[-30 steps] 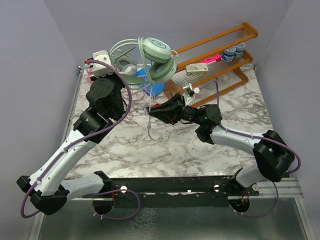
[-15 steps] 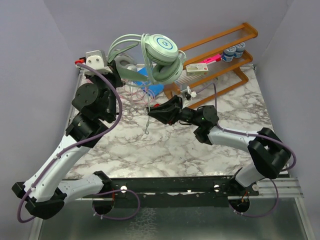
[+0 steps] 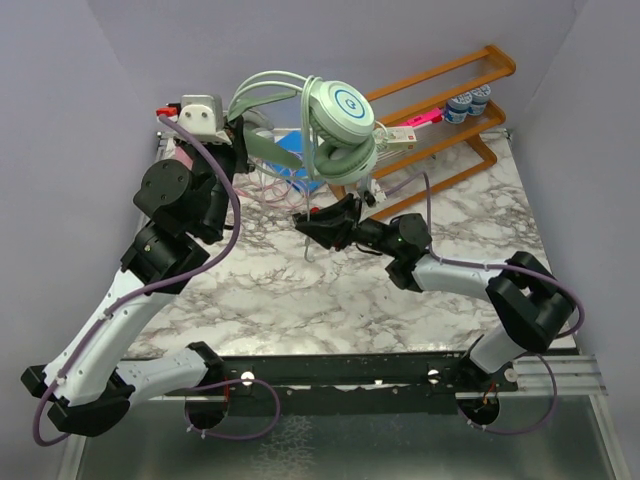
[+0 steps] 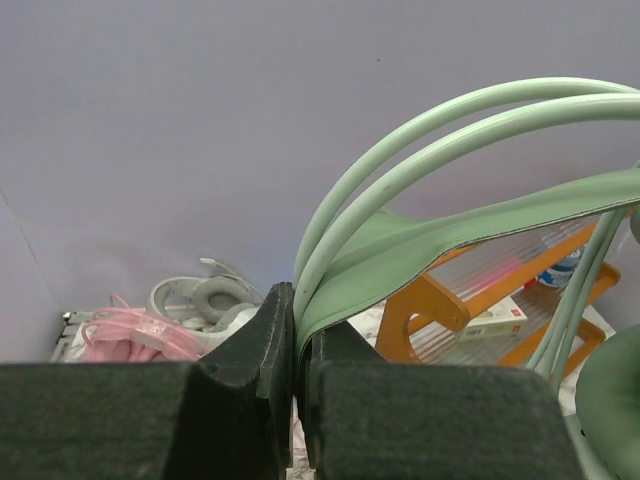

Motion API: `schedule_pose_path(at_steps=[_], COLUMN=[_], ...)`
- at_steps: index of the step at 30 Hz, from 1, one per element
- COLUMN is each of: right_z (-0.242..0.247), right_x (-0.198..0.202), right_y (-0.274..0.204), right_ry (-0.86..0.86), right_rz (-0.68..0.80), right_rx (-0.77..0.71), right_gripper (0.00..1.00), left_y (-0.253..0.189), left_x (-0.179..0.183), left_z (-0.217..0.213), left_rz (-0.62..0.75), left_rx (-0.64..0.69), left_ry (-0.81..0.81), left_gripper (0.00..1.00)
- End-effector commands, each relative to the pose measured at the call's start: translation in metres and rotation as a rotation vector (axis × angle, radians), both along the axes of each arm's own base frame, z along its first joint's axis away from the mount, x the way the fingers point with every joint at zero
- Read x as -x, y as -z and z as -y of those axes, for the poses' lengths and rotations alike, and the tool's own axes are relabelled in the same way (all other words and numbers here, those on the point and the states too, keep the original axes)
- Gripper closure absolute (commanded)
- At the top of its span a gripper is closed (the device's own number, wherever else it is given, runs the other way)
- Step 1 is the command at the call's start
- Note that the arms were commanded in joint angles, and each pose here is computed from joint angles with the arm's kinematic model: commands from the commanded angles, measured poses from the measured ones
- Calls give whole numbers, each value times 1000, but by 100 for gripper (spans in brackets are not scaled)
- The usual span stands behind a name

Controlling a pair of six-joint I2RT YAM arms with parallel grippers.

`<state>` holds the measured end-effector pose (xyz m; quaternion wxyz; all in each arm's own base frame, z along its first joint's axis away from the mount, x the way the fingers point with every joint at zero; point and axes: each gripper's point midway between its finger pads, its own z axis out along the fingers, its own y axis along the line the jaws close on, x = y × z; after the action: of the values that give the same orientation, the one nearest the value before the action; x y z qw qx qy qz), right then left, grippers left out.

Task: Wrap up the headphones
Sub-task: Wrap the headphones cable around the headphones.

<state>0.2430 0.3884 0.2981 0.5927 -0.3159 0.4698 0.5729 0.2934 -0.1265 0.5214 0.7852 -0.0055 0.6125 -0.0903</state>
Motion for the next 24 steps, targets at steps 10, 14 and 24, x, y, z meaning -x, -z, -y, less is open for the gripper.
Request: schedule_pose_path(at_steps=[10,14,24], right_z=[-6,-5,3], right_x=[-17,-16,-10], right_y=[22,34,67], right_ry=[73,68,81], right_rz=[50,53,32], right_rx=[46,75,156], right_gripper=[60,49,29], left_y=[-47,-53,-65], left_x=[26,30,36], left_z=[4,2,-1], left_rz=[97,111,132], left_rx=[85,94,107], left_ry=[130,134,143], left_gripper=[100,100,100])
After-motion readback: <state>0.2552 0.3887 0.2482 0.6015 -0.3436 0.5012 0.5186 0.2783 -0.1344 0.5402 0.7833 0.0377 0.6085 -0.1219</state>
